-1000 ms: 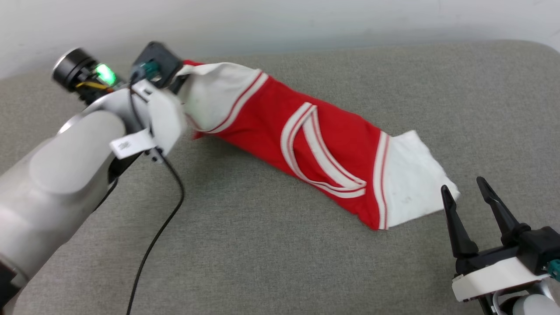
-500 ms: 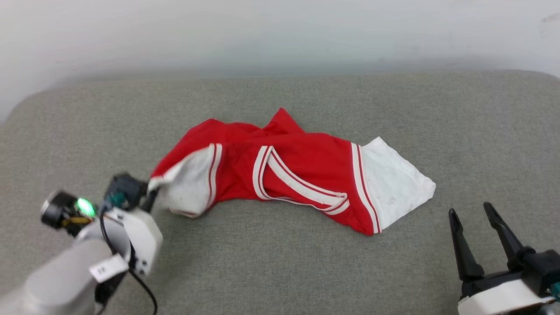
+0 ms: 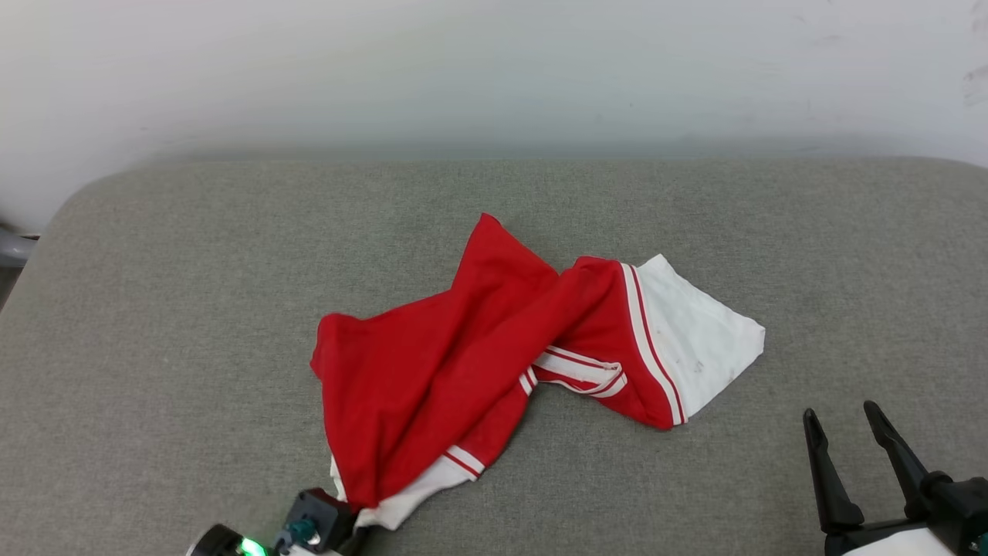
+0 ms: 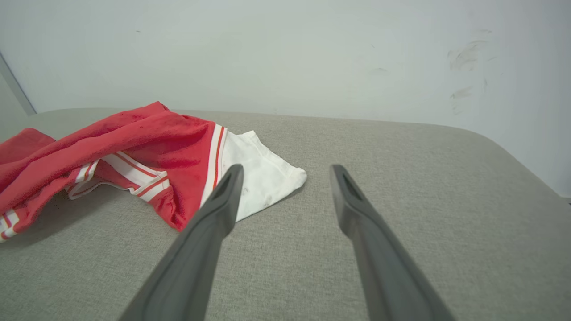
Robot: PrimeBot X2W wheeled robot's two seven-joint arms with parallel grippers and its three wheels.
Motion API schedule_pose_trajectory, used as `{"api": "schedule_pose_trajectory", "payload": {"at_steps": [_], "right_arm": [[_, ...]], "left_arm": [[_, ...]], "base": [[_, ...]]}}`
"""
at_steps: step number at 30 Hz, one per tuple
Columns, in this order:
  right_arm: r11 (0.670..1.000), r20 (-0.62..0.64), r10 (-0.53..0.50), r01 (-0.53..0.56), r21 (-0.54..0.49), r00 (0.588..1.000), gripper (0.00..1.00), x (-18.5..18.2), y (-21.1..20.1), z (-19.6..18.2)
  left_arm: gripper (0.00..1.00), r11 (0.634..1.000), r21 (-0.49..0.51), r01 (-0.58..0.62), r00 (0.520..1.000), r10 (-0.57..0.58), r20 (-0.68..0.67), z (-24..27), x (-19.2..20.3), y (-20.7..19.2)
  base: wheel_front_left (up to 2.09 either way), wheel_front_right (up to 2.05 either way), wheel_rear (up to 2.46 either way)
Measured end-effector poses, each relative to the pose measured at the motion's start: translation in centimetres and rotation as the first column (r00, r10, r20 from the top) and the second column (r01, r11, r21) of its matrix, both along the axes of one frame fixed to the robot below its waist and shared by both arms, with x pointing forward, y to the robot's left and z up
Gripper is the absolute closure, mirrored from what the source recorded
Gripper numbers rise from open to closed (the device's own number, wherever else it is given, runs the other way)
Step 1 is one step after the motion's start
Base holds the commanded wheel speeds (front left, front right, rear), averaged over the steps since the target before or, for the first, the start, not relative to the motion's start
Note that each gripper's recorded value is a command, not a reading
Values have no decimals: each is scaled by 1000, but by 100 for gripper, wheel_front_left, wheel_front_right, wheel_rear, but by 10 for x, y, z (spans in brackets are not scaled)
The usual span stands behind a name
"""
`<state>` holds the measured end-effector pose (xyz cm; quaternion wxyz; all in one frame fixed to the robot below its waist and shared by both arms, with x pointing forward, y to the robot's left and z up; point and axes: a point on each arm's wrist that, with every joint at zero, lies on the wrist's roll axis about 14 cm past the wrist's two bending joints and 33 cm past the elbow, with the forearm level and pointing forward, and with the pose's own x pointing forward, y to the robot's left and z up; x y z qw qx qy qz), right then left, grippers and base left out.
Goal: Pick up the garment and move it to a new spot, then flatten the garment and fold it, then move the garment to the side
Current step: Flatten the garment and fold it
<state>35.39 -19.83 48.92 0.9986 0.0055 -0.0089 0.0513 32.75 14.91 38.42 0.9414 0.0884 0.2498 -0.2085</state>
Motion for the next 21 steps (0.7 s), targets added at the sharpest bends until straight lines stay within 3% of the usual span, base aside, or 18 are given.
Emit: {"api": "schedule_pose_trajectory", "payload": {"at_steps": [7, 8, 9, 21], "right_arm": [[1000, -14, 0, 0, 4, 1000, 0, -1, 1, -5], [1000, -15, 1, -1, 4, 1000, 0, -1, 1, -5], [1000, -15, 2, -2, 5, 1000, 0, -1, 2, -5], [1000, -6, 3, -3, 27, 1000, 0, -3, 6, -3]], "left_arm": [[100, 998, -58, -22, 998, 18, -66, -13, -19, -9], [92, 996, -83, -33, 997, 27, -67, -12, -18, -11], [0, 995, -92, -34, 998, 28, -62, -10, -18, -13], [0, 992, -124, -8, 983, 31, 180, 72, 18, -7]], "base": [[0, 0, 0], [0, 0, 0], [0, 0, 0], [0, 0, 0]]}}
